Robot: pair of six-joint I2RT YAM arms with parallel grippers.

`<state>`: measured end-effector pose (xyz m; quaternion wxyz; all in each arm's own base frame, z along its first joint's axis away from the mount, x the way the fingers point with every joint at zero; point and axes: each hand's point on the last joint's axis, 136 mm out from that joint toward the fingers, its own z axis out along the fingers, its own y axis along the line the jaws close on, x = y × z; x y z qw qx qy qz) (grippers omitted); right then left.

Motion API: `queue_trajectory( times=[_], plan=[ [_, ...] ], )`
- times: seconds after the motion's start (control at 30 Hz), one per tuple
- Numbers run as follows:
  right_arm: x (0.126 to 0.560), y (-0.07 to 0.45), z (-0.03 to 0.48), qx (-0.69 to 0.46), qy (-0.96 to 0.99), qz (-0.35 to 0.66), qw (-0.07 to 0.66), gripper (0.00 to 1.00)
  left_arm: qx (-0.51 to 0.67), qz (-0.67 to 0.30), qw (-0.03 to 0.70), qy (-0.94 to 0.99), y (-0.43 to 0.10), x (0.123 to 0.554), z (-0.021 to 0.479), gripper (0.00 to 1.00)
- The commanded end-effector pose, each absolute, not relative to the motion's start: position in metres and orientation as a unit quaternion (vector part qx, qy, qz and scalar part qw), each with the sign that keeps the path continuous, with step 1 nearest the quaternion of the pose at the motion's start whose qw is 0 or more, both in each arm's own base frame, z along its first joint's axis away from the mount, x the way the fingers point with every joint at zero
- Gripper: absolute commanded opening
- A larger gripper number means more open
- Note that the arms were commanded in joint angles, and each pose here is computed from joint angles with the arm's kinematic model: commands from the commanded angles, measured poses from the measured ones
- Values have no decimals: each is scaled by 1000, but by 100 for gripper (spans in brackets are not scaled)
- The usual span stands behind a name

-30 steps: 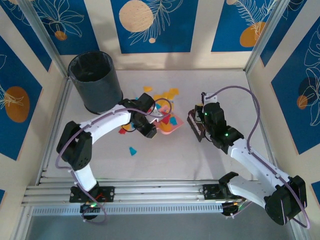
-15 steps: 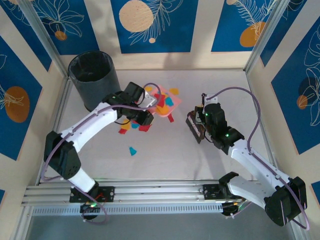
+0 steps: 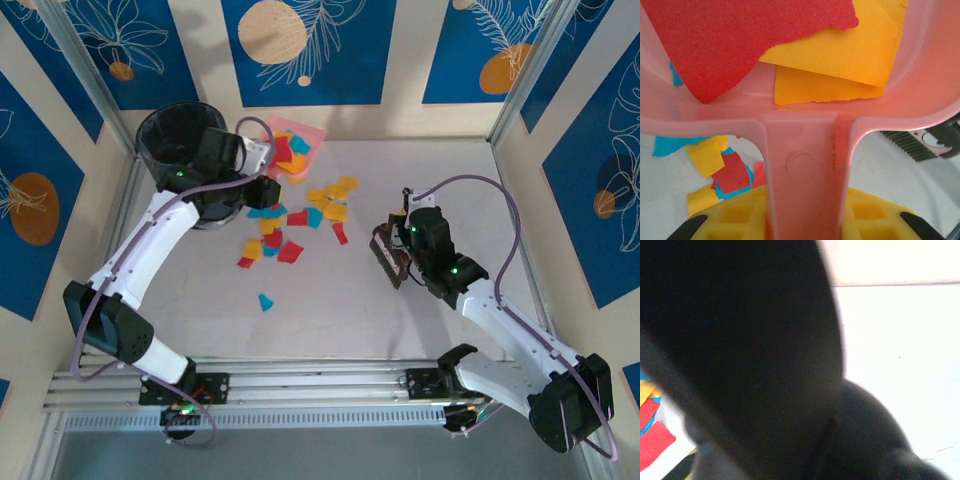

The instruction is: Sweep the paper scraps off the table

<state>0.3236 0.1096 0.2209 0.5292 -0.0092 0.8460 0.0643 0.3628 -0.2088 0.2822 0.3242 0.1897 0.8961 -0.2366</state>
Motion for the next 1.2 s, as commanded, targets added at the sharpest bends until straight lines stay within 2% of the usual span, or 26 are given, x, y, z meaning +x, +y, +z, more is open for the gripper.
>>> queue_trajectory(
  times=[0.0, 0.33, 0.87, 1.17],
  plan=[
    [324, 110, 234, 3, 833, 84, 547, 0, 159, -273, 352, 881, -199, 370, 319, 0],
    [324, 108, 230, 6, 836, 84, 543, 0, 68, -335, 377, 861, -165, 399, 356, 0],
    [325, 106, 224, 14, 840, 85, 535, 0, -40, -492, 372, 786, -138, 425, 374, 0],
    [325, 106, 220, 16, 843, 85, 531, 0, -87, -524, 370, 762, -121, 434, 372, 0]
  ],
)
